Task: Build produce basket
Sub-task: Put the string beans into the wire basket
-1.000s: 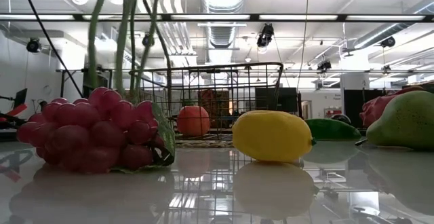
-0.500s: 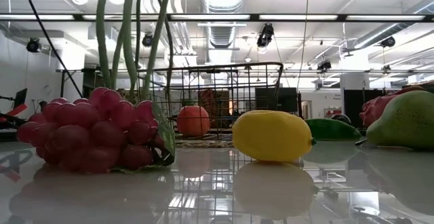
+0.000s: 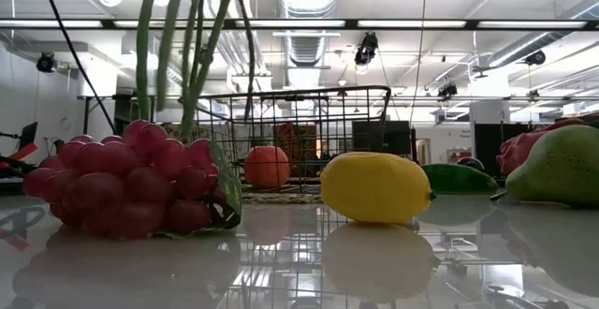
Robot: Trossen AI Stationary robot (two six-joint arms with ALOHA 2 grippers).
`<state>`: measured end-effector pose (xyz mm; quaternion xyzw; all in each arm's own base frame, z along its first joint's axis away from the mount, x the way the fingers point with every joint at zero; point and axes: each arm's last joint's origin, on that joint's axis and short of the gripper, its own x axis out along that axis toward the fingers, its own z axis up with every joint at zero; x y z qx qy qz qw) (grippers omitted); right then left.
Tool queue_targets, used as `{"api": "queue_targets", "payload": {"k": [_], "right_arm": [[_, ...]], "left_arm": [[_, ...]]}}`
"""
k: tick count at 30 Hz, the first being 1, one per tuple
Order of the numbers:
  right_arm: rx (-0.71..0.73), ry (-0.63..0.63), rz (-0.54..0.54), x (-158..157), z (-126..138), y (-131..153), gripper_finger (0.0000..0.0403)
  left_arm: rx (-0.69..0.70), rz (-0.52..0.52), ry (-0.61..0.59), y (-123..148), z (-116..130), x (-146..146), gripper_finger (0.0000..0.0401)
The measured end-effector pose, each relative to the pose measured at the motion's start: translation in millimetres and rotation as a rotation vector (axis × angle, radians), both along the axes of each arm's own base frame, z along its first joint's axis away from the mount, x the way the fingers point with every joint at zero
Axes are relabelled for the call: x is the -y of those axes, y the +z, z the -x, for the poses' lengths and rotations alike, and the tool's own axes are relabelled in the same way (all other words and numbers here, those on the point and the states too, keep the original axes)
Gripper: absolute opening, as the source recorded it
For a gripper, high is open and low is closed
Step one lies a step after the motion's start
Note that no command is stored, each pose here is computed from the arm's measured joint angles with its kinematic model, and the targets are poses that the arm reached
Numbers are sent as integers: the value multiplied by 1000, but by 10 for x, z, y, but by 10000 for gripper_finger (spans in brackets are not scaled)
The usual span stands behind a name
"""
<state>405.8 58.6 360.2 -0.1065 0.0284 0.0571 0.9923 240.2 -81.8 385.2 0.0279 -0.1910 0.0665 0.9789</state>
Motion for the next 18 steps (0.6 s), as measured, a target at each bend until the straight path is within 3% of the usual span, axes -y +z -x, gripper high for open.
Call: {"api": "queue_targets", "payload": {"k": [8, 12, 17, 18], "right_arm": [[66, 86, -32, -21, -103, -51, 279], [71, 86, -27, -16, -97, -39, 190], [78, 141, -13, -28, -93, -12, 35], [77, 148, -9, -29, -93, -10, 26]], "left_arm": [[17, 4, 6, -40, -81, 12, 0], [19, 11, 3, -38, -79, 12, 0], [30, 59, 2, -29, -81, -22, 0], [30, 59, 2, -29, -83, -23, 0]]}}
